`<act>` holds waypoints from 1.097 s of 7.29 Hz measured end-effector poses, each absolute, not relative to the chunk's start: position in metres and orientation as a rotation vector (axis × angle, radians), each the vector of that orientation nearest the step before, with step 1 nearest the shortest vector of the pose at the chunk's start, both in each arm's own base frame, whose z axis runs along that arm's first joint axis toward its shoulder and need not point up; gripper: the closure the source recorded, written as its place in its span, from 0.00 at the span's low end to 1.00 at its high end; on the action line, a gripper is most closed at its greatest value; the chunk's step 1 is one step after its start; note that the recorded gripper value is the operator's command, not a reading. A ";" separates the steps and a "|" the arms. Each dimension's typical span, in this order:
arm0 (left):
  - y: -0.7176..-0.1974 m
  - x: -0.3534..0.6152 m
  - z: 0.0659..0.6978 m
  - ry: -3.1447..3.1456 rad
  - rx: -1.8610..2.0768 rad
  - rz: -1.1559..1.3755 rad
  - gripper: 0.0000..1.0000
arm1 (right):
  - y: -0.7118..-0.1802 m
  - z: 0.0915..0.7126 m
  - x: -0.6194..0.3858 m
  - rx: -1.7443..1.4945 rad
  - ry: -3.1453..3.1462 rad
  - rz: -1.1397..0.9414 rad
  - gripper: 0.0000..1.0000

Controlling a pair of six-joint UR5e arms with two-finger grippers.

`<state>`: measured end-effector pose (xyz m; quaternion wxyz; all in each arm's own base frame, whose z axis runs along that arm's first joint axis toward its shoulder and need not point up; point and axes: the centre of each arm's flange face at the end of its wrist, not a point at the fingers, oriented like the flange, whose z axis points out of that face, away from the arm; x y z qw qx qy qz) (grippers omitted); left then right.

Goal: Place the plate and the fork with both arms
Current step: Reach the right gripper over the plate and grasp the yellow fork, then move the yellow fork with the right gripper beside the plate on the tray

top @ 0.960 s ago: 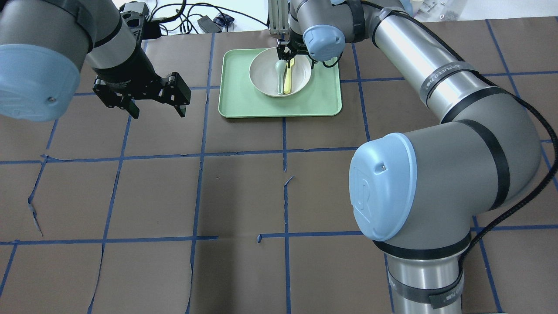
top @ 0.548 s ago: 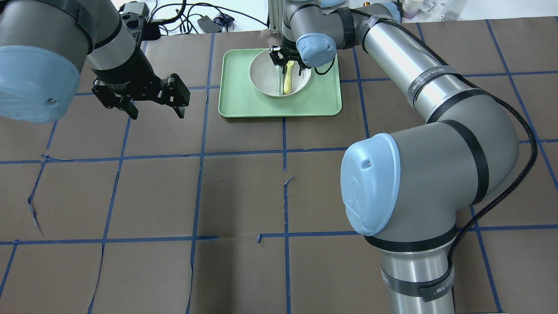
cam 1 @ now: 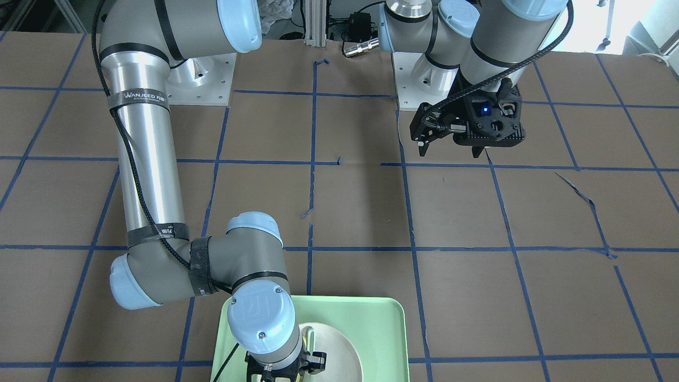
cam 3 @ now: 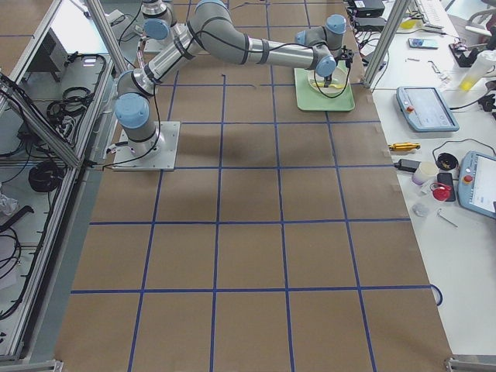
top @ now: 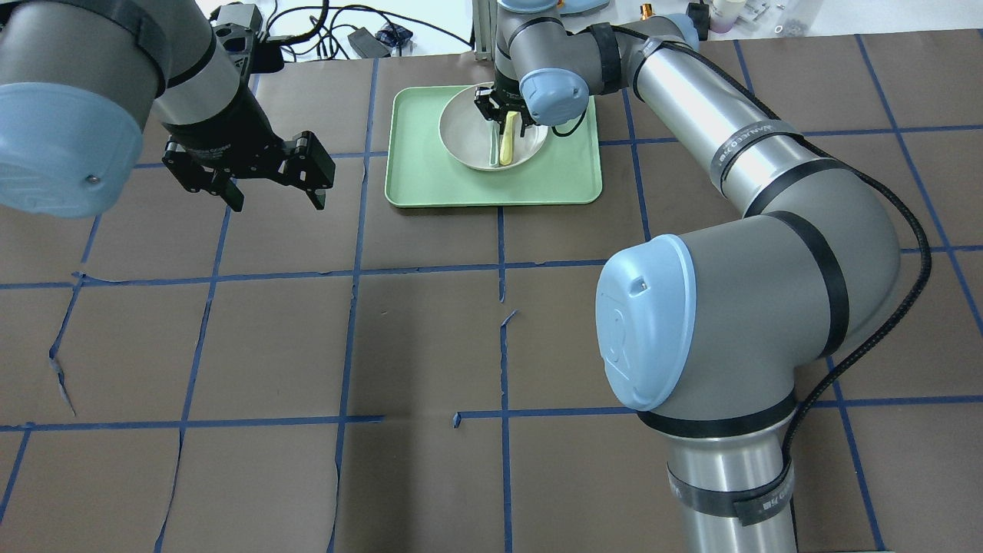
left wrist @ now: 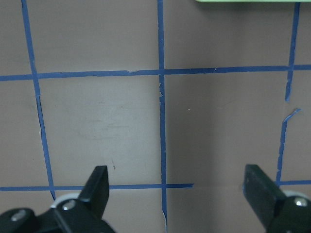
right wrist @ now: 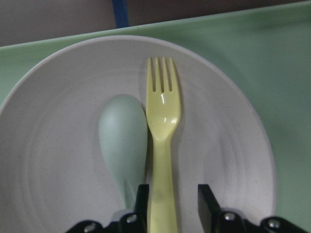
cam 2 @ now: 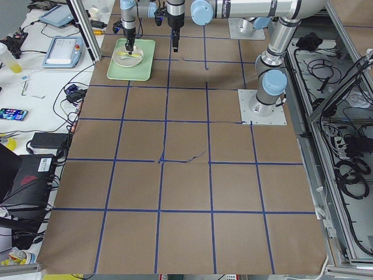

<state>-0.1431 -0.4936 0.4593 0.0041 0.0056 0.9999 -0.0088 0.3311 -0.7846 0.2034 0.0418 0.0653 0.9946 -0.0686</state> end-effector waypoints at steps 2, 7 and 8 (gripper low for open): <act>-0.494 -0.143 0.459 3.133 0.018 -0.026 0.00 | -0.785 0.201 0.331 0.201 3.042 -0.216 0.58; -0.493 -0.143 0.460 3.133 0.018 -0.031 0.00 | -0.786 0.192 0.332 0.206 3.040 -0.218 0.71; -0.493 -0.143 0.460 3.134 0.017 -0.031 0.00 | -0.786 0.191 0.332 0.207 3.041 -0.217 0.80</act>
